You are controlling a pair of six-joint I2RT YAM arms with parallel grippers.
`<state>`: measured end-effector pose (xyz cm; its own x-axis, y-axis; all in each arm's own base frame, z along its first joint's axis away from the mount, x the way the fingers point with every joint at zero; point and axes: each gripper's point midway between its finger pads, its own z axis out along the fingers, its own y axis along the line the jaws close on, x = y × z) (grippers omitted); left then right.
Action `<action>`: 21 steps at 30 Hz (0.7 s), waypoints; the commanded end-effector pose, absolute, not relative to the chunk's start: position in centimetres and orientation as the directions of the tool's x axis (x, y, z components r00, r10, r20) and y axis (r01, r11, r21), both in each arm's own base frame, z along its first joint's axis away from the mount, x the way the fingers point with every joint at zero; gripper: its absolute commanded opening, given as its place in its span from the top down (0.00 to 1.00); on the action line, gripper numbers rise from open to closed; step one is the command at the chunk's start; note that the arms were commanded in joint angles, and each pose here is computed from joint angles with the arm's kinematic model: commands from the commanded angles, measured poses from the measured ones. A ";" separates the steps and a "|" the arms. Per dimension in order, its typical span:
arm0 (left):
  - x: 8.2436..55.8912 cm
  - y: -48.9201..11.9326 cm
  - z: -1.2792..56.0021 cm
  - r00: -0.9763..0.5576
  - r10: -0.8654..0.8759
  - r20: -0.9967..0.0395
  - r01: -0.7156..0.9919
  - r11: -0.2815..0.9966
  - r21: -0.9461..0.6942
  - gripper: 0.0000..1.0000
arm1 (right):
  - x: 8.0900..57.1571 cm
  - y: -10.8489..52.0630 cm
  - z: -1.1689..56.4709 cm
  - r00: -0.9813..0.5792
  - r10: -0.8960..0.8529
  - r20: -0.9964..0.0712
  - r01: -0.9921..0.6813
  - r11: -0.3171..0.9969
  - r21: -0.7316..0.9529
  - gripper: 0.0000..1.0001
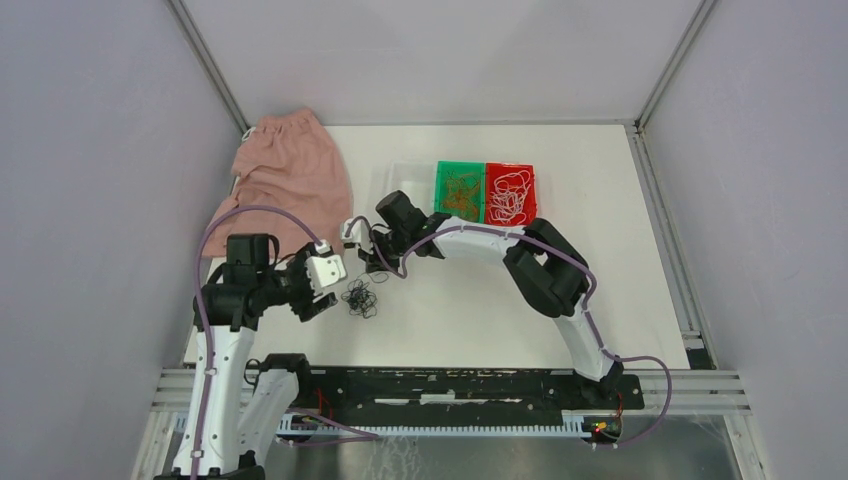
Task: Untangle the cables
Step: Untie the cable.
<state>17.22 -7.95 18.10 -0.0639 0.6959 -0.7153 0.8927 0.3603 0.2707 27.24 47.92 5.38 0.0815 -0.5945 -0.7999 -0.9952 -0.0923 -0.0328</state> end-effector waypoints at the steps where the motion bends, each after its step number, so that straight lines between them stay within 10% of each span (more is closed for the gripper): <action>1: 17.0 -8.6 19.0 0.025 0.689 -0.725 0.897 0.304 0.320 0.25 | 27.8 49.3 10.9 0.143 -0.486 -0.862 -0.990 -0.083 -0.117 1.00; 4: 17.0 -8.8 19.0 0.032 0.679 -0.733 0.899 0.301 0.318 0.25 | 27.3 48.5 12.2 0.156 -0.469 -0.869 -0.988 -0.075 -0.137 0.99; 7: 17.0 -9.0 19.2 0.044 0.673 -0.738 0.898 0.296 0.324 0.25 | 26.9 47.7 12.3 0.192 -0.478 -0.857 -0.981 -0.098 -0.165 0.60; 10: 17.0 -9.1 19.5 0.054 0.669 -0.741 0.898 0.292 0.329 0.25 | 26.6 47.2 11.4 0.241 -0.507 -0.827 -0.970 -0.156 -0.187 0.43; 21: 16.9 -9.2 19.8 0.069 0.666 -0.743 0.894 0.290 0.342 0.25 | 26.9 49.3 9.3 0.320 -0.475 -0.820 -0.939 -0.276 -0.207 0.37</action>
